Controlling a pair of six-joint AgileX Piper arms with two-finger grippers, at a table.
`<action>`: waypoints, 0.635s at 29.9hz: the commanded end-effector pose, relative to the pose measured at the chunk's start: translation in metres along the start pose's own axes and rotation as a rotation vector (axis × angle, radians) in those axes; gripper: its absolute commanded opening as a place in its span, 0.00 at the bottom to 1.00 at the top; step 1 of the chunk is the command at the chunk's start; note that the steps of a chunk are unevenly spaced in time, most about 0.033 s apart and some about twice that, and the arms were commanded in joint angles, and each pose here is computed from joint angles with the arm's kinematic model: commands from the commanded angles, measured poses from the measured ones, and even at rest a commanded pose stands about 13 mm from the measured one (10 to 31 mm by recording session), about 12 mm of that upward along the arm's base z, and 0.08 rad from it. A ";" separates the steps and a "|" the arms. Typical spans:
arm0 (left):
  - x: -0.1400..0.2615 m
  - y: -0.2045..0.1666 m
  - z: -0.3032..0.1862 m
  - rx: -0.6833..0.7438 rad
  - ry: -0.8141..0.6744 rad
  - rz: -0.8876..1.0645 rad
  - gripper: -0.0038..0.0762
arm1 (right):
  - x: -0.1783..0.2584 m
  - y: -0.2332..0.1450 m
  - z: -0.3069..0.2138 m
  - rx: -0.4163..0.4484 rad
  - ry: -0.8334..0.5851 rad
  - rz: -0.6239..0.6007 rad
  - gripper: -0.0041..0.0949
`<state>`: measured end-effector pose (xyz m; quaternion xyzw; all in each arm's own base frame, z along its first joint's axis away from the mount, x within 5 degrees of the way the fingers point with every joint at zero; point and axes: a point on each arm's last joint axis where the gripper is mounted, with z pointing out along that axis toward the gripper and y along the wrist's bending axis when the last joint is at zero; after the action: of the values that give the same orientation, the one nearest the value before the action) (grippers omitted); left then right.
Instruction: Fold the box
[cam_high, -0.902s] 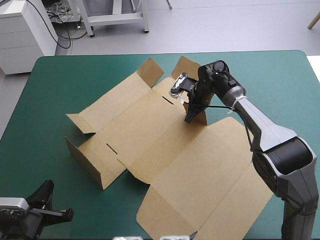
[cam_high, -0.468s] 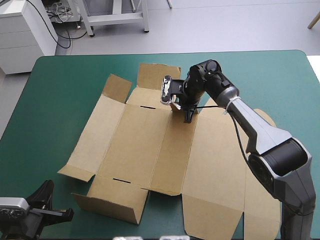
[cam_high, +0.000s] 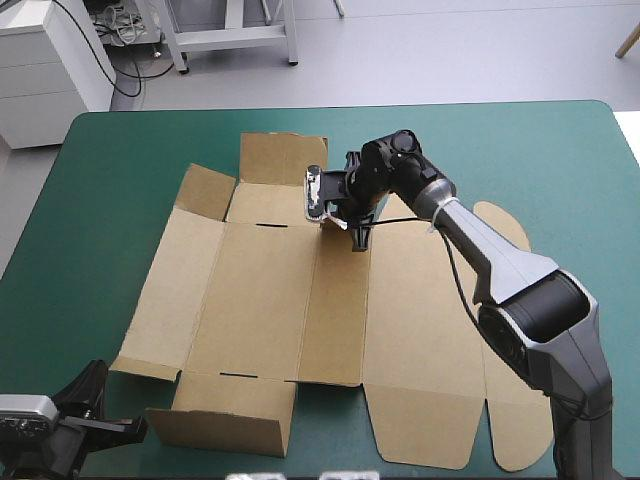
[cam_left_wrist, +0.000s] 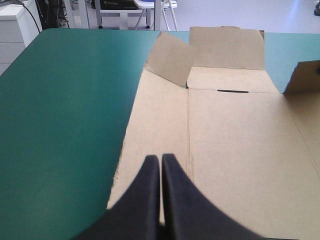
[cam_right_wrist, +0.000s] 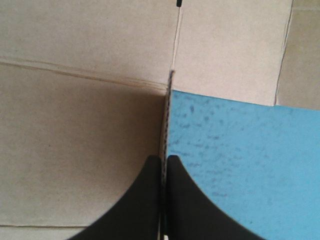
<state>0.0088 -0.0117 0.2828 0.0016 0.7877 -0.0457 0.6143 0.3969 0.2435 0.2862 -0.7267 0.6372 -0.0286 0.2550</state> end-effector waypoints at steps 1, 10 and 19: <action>-0.012 -0.001 -0.006 0.008 -0.110 -0.012 0.04 | -0.021 -0.009 -0.040 0.138 -0.087 -0.062 0.02; -0.012 -0.001 -0.006 0.008 -0.110 -0.012 0.04 | -0.030 -0.012 -0.023 0.174 -0.143 -0.082 0.02; -0.012 -0.001 -0.006 0.008 -0.110 -0.012 0.04 | -0.031 -0.012 -0.022 0.184 -0.151 -0.087 0.03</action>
<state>0.0088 -0.0117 0.2827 0.0016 0.7879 -0.0457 0.6140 0.3996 0.2683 0.2768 -0.7444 0.5956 -0.0275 0.3006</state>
